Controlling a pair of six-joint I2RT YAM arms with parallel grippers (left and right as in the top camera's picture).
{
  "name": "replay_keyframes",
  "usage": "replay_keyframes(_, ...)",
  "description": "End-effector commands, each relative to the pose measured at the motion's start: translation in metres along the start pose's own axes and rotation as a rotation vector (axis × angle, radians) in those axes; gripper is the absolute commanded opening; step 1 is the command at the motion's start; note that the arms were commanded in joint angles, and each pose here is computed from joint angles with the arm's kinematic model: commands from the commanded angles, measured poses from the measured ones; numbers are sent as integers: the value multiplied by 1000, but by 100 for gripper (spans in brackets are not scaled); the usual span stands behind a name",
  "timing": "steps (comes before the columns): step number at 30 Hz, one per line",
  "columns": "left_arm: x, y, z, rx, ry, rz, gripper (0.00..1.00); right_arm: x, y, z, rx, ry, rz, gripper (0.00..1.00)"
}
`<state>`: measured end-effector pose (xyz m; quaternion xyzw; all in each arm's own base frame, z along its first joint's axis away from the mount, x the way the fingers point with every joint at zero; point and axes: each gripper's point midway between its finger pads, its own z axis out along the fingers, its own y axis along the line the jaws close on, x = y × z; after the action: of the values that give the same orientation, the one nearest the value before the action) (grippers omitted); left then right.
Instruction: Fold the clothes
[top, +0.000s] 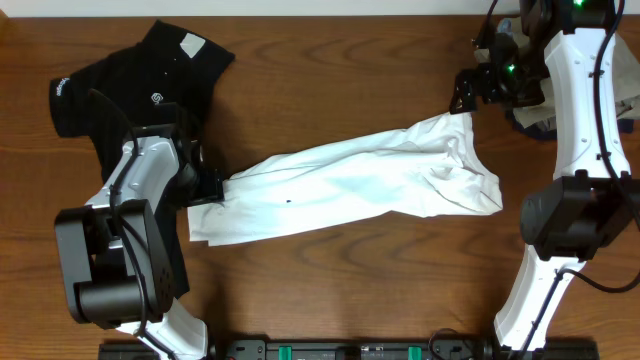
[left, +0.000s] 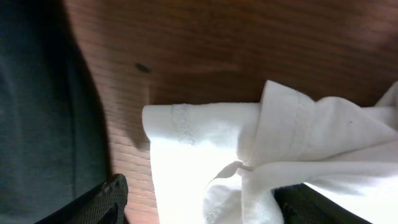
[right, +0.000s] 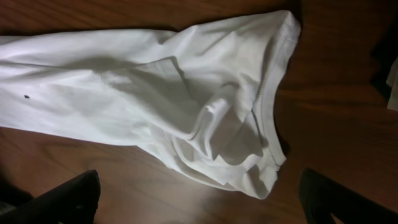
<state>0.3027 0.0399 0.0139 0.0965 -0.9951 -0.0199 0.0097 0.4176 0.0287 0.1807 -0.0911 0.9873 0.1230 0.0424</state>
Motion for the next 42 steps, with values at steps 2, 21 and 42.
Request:
replay_keyframes(2, -2, 10, 1, -52, -13, 1, 76, -2, 1, -8, -8, -29, -14, 99)
replay_keyframes(21, 25, -11, 28, 69, 50, -67, 39, -3, 1, -8, -8, -29, -13, 99)
replay_keyframes(42, -9, 2, -8, 83, -23, -124, 61, -2, 1, -8, -8, -29, -14, 99)
